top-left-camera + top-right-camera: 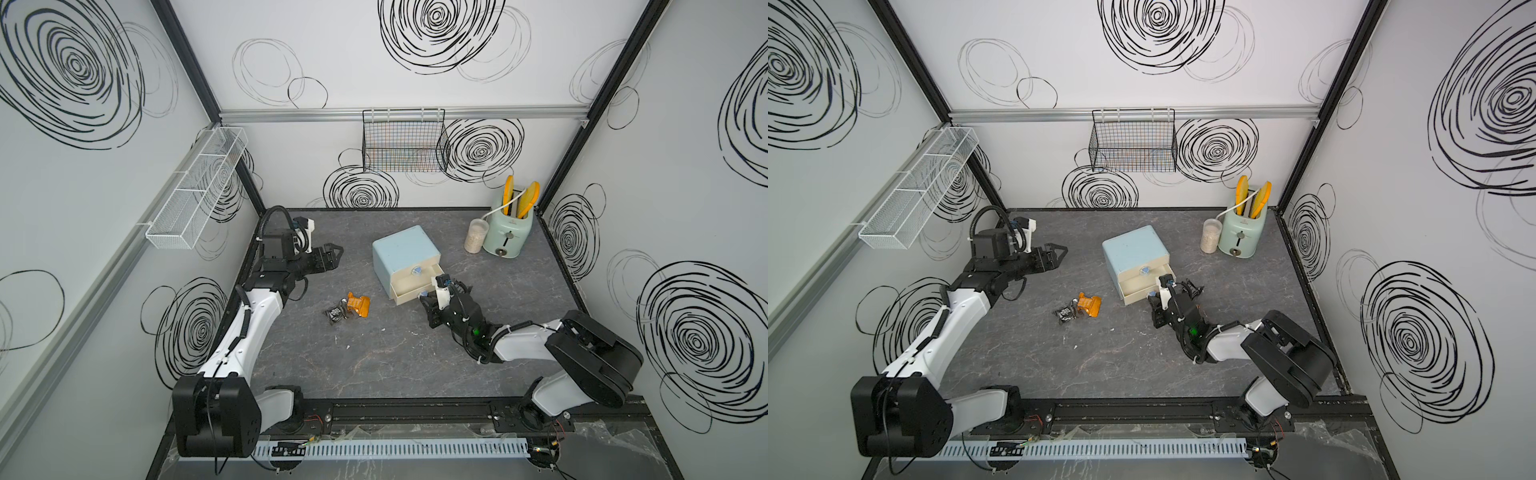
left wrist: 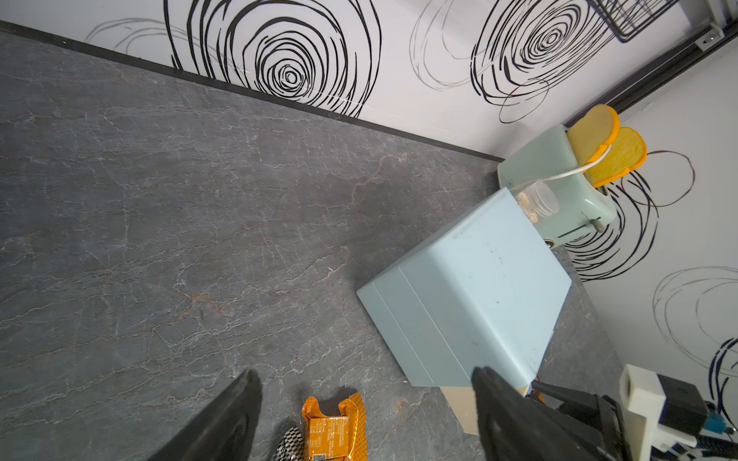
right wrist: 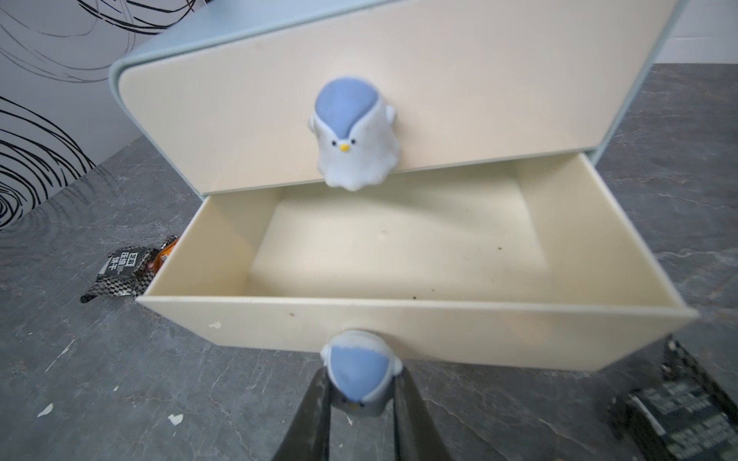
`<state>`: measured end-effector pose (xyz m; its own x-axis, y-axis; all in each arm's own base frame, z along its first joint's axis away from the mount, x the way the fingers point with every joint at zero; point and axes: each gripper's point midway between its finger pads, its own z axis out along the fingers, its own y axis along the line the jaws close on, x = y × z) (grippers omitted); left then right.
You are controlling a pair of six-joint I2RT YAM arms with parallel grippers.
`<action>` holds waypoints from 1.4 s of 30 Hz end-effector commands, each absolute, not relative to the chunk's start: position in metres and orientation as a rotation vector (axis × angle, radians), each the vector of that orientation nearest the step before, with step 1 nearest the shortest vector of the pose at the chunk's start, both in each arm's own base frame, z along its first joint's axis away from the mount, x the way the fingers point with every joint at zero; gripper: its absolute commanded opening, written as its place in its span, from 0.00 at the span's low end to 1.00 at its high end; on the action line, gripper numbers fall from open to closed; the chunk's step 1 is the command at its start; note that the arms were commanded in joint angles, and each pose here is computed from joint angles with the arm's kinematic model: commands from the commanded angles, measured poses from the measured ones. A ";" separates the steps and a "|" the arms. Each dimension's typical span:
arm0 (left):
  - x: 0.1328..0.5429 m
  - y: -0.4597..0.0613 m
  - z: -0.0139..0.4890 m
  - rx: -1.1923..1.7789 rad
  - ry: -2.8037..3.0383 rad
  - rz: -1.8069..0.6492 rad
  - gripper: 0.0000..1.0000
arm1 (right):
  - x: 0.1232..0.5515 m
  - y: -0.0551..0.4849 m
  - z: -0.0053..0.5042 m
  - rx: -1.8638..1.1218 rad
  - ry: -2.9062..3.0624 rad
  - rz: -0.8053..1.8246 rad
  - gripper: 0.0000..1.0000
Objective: Place the cookies into the drawer by color
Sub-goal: Open the drawer in the storage box.
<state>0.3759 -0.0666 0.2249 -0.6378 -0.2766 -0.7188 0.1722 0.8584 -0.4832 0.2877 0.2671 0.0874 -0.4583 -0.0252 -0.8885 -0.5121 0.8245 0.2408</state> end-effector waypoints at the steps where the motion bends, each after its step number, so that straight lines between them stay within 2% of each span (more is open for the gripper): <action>1: 0.378 -0.065 0.234 -0.068 2.119 -0.672 0.87 | 0.272 0.269 0.079 -0.445 2.013 0.618 0.19; 17: 0.378 -0.065 0.233 -0.069 2.123 -0.673 0.87 | 0.267 0.263 0.079 -0.446 2.017 0.601 0.20; 21: 0.378 -0.065 0.233 -0.070 2.123 -0.673 0.87 | 0.268 0.265 0.084 -0.447 2.008 0.609 0.32; 23: 0.378 -0.065 0.233 -0.069 2.123 -0.672 0.87 | 0.269 0.266 0.086 -0.444 2.006 0.606 0.44; 26: 0.378 -0.065 0.232 -0.071 2.124 -0.671 0.87 | 0.274 0.266 0.089 -0.434 2.000 0.591 0.51; 39: 0.378 -0.064 0.234 -0.070 2.120 -0.672 0.87 | 0.296 0.269 0.090 -0.356 2.009 0.514 0.50; 42: 0.378 -0.064 0.234 -0.070 2.121 -0.671 0.87 | 0.298 0.267 0.087 -0.339 2.018 0.499 0.45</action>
